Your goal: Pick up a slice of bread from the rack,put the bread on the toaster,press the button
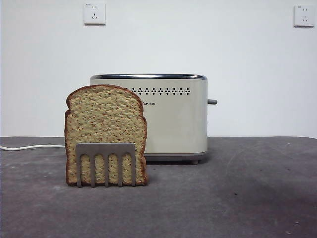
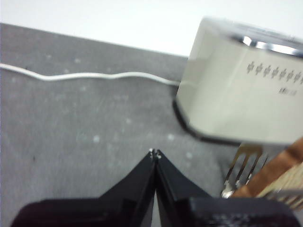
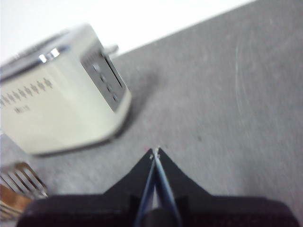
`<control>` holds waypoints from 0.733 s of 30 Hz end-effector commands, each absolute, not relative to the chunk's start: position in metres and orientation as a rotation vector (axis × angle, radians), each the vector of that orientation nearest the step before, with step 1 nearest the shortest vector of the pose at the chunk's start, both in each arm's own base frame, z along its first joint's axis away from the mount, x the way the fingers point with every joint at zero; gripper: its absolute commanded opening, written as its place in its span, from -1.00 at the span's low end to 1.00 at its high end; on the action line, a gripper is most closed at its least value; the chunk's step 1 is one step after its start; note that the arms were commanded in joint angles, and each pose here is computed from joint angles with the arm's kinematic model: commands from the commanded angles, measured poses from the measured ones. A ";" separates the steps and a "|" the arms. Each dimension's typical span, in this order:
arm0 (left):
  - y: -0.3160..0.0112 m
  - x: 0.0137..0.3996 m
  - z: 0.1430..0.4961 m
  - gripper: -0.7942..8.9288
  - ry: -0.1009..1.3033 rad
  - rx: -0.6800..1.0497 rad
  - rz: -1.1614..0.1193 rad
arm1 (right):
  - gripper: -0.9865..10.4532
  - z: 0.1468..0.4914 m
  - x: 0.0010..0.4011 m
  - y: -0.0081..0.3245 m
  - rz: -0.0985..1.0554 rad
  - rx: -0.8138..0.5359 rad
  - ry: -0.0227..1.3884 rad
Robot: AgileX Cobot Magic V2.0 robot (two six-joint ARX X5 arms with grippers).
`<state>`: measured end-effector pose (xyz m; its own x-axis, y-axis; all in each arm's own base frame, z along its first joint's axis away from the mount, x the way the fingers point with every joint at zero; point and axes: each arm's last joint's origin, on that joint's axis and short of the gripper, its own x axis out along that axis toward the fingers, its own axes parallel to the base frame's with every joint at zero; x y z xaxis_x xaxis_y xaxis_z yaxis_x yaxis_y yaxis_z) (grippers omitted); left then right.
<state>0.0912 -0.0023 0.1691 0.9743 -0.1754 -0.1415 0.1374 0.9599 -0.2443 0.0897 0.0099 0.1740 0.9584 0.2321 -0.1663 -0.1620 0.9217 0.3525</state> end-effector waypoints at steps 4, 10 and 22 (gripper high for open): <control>-0.003 0.084 0.204 -0.85 0.127 -0.256 -0.196 | -0.85 0.209 0.089 0.010 0.221 0.357 0.169; -0.007 0.080 0.246 -0.85 0.156 -0.261 -0.306 | -0.85 0.249 0.094 0.013 0.316 0.335 0.213; -0.015 0.081 0.314 -0.85 0.282 -0.171 -0.623 | -0.85 0.326 0.099 0.019 0.480 0.097 0.491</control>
